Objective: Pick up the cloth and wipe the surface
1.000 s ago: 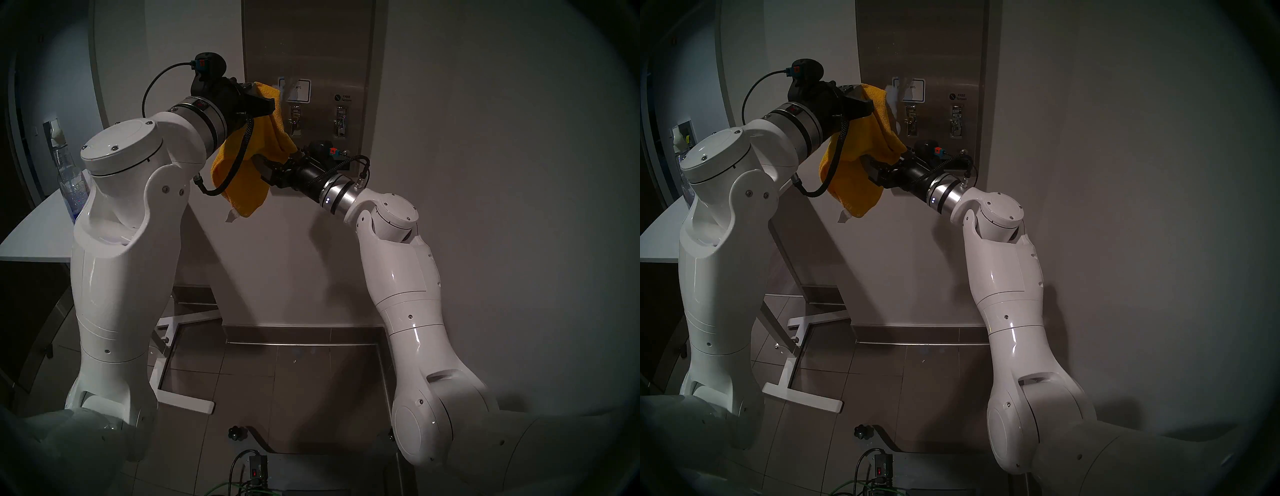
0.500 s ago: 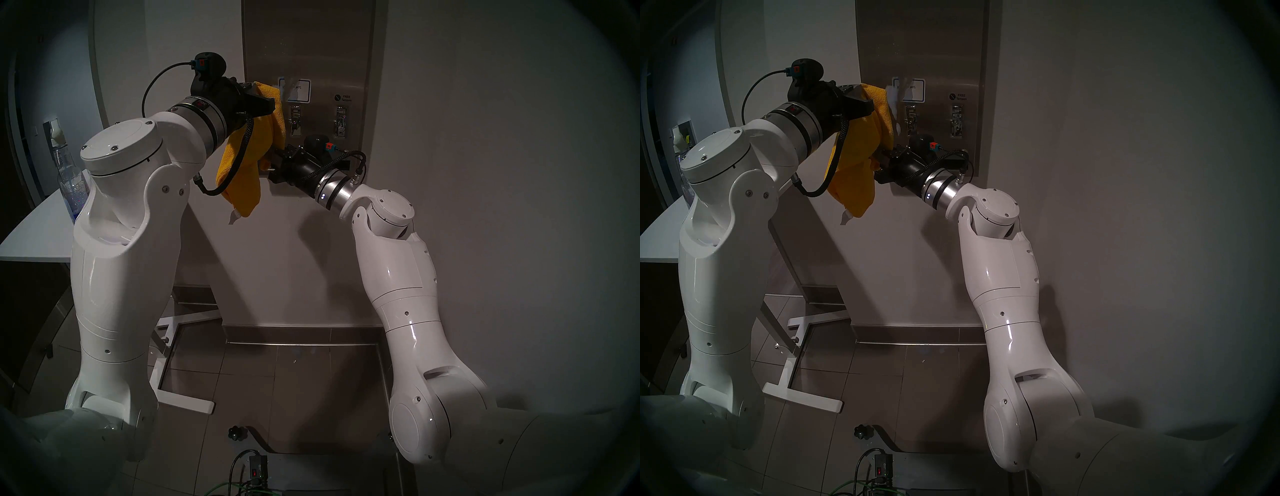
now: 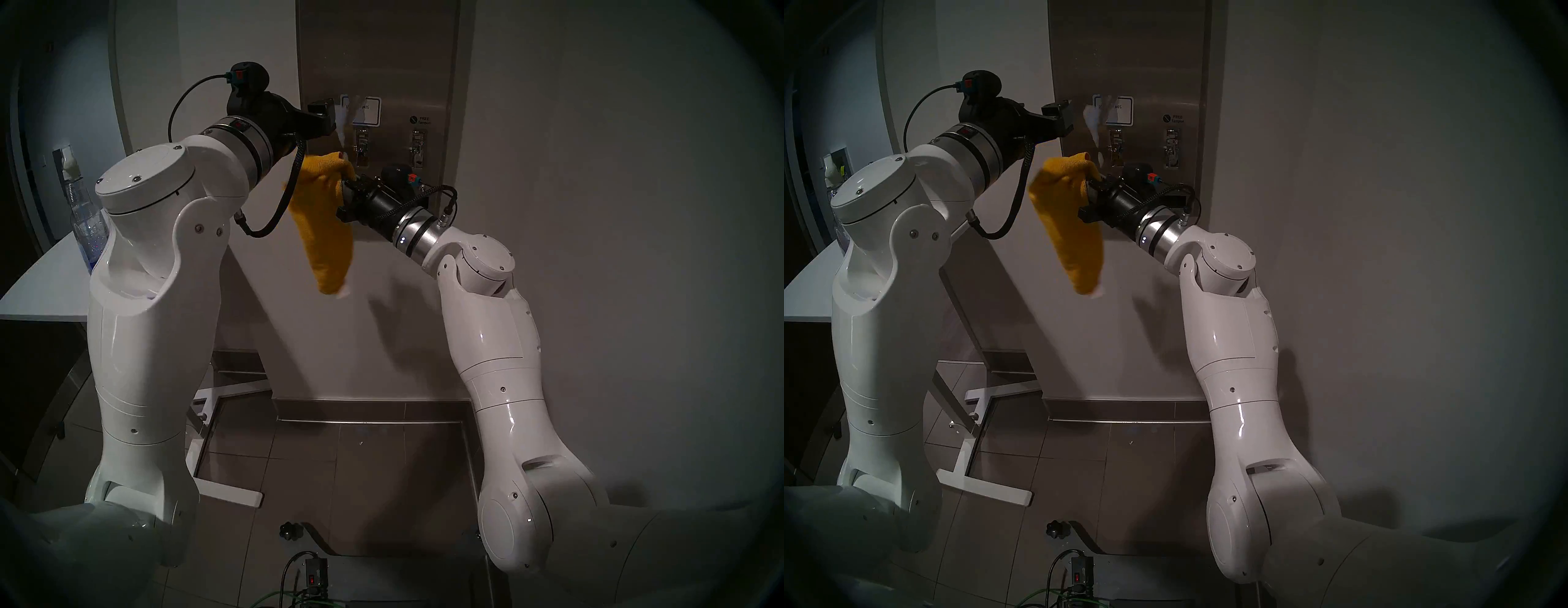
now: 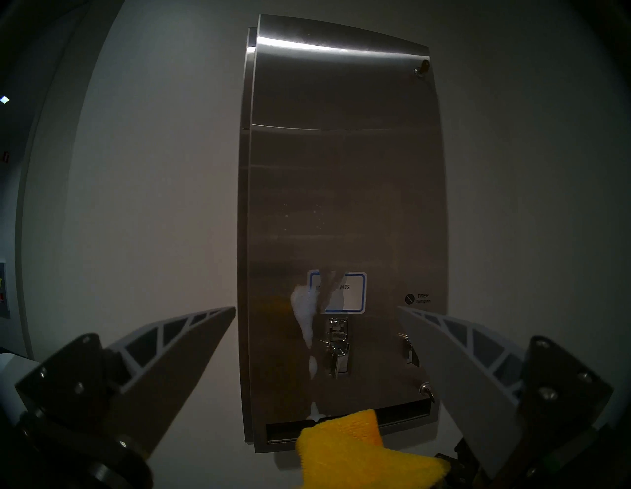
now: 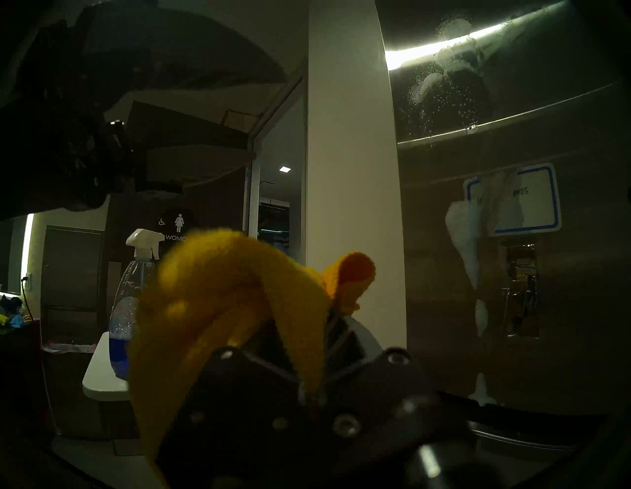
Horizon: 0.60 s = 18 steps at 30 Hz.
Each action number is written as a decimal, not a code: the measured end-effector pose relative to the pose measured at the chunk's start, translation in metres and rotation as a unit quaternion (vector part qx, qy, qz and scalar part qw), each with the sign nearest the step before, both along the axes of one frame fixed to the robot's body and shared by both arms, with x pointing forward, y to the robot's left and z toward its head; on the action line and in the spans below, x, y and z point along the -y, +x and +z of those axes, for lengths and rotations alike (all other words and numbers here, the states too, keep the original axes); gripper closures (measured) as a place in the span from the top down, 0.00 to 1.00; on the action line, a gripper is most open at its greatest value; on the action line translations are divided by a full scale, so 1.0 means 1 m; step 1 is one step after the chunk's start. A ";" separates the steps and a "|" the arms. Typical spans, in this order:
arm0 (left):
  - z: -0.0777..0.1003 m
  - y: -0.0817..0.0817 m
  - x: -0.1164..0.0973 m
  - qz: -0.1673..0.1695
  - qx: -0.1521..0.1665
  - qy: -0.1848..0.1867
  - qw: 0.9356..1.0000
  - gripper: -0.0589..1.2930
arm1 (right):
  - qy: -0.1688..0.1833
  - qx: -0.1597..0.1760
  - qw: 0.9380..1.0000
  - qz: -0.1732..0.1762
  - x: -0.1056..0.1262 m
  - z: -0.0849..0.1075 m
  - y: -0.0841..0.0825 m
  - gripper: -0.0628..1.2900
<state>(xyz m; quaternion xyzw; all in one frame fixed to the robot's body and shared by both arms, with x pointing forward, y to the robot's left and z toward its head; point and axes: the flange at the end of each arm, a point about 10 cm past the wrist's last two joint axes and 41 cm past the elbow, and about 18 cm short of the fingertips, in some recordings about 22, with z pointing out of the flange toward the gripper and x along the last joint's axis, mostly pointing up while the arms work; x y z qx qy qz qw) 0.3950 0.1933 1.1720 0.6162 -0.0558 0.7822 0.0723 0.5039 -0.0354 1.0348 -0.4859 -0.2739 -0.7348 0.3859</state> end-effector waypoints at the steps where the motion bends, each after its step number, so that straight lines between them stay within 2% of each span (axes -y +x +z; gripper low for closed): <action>1: 0.000 0.000 0.000 0.000 -0.001 -0.002 1.000 0.97 | 0.000 0.001 1.000 -0.002 0.002 0.000 0.000 0.02; 8: 0.000 0.000 0.000 0.003 -0.004 -0.012 1.000 0.97 | -0.003 0.008 1.000 -0.022 0.015 0.002 -0.002 0.02; 15: 0.000 0.000 0.000 0.004 -0.005 -0.016 1.000 0.97 | -0.015 0.030 0.997 -0.075 0.023 0.009 0.001 0.02; 18: 0.000 0.000 0.000 0.005 -0.006 -0.017 1.000 0.97 | -0.018 0.051 0.993 -0.108 0.025 0.017 0.002 0.02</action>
